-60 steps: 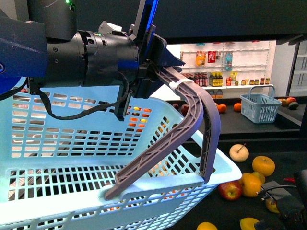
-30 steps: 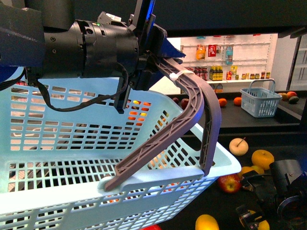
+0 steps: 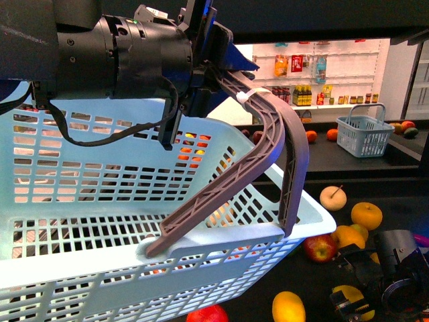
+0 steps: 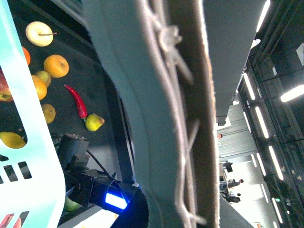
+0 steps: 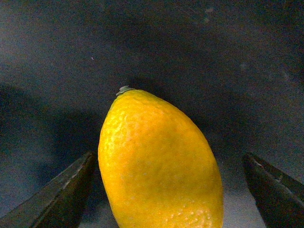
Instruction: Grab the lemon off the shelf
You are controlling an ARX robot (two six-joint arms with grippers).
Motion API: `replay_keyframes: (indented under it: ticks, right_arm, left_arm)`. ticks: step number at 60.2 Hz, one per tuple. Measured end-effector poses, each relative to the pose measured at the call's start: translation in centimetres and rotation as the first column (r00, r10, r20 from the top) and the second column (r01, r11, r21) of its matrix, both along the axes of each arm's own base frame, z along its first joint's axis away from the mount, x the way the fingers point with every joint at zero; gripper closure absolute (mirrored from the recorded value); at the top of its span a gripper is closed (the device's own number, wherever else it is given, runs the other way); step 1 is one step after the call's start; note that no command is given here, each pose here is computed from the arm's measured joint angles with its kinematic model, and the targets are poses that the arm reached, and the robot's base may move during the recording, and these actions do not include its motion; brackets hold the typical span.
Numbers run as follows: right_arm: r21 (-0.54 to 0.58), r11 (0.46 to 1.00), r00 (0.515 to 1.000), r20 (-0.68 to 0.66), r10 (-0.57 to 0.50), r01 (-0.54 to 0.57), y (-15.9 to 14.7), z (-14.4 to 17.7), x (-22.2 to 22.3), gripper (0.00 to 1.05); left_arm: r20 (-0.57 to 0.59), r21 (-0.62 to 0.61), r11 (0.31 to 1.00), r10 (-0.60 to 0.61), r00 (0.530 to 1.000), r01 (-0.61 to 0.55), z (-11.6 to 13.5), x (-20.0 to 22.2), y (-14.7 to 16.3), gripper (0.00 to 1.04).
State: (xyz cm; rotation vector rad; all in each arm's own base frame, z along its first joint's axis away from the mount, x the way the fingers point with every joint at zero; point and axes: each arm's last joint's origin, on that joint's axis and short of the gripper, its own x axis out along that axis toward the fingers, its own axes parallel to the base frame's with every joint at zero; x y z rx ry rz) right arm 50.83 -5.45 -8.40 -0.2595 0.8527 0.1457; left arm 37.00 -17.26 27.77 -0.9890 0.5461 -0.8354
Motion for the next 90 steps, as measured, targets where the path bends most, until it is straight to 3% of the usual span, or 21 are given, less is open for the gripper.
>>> replay_keyframes:
  ticks: [17,35,37,38,47,59,72,90]
  right_arm:
    - [0.009,1.0,1.0,-0.012,-0.006,0.006,0.1,-0.2,-0.1,0.48]
    - [-0.01,0.999,0.999,0.03,-0.044,0.044,-0.8,1.9,-1.2,0.52]
    - [-0.015,0.999,0.997,0.051,-0.051,0.052,-1.1,2.8,-1.3,0.52]
    - [0.029,0.997,0.977,0.2,-0.079,0.074,-2.4,10.7,-1.9,0.53]
    - [0.117,0.991,0.944,0.314,-0.098,0.064,-2.3,18.9,-3.2,0.54]
    - [0.325,0.945,0.905,0.413,-0.099,-0.045,0.5,28.5,-6.5,0.54]
    - [0.504,0.849,0.909,0.41,-0.073,-0.159,5.1,32.9,-9.3,0.55]
    - [0.615,0.762,0.944,0.328,-0.015,-0.202,10.7,32.1,-10.7,0.55]
  left_arm:
    - [0.0,0.0,1.0,0.0,1.0,0.0,0.0,0.0,0.0,0.98]
    - [0.0,0.0,1.0,0.0,1.0,0.0,0.0,0.0,0.0,0.98]
    - [0.0,0.0,1.0,0.0,1.0,0.0,0.0,0.0,0.0,0.98]
    - [0.0,0.0,1.0,0.0,1.0,0.0,0.0,0.0,0.0,0.98]
    - [0.0,0.0,1.0,0.0,1.0,0.0,0.0,0.0,0.0,0.98]
    - [0.0,0.0,1.0,0.001,1.0,-0.001,0.0,0.0,0.0,0.98]
    - [0.0,0.0,1.0,0.0,1.0,0.0,0.0,0.0,0.0,0.98]
    - [0.0,0.0,1.0,0.0,1.0,0.0,0.0,0.0,0.0,0.98]
